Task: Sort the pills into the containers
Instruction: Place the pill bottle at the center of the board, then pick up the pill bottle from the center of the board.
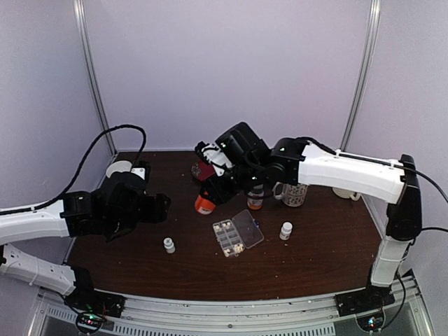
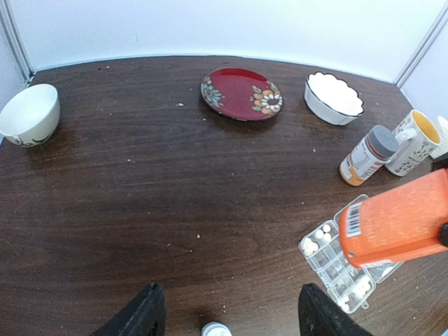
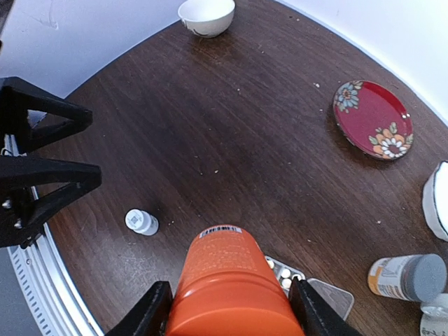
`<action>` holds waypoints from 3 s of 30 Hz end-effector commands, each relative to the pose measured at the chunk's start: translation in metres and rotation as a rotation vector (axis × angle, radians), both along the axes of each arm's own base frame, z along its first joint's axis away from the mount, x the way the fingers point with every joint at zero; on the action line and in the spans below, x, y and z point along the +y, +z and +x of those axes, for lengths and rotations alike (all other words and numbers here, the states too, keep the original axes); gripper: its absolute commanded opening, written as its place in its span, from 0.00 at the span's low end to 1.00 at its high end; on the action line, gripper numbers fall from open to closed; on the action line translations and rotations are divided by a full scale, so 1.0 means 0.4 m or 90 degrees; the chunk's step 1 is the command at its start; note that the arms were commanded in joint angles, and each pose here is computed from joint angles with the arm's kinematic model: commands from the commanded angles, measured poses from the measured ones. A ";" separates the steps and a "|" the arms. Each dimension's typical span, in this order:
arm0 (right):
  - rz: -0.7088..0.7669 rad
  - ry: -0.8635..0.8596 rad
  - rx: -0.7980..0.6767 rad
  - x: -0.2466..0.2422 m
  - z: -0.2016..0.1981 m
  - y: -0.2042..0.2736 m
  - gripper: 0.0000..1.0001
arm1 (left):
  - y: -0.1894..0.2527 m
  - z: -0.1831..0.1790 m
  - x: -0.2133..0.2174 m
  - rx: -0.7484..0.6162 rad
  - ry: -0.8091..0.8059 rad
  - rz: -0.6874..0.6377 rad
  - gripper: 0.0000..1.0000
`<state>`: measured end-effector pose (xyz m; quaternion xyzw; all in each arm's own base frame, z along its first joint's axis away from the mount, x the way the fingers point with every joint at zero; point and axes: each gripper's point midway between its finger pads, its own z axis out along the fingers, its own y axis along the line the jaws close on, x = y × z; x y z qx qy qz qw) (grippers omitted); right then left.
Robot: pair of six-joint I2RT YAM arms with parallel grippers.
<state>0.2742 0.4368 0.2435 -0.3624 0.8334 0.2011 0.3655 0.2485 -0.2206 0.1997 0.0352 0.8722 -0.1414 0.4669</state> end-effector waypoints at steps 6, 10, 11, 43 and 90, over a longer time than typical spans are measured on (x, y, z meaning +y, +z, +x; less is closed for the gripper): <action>-0.026 -0.012 -0.019 0.142 0.086 -0.077 0.32 | -0.062 -0.042 0.136 0.027 0.063 0.046 0.70; -0.065 -0.060 -0.040 0.145 0.135 -0.129 0.33 | -0.074 -0.053 0.133 0.029 0.042 0.031 0.71; -0.073 -0.069 -0.046 0.147 0.145 -0.138 0.34 | -0.074 -0.055 0.129 0.028 0.037 0.026 0.72; -0.025 -0.035 -0.099 0.088 0.108 0.027 1.00 | -0.250 -0.082 0.037 0.201 -0.044 0.094 0.77; 0.019 -0.099 -0.032 -0.216 -0.070 -0.078 0.93 | -0.201 -0.089 -0.279 0.187 -0.217 0.133 0.18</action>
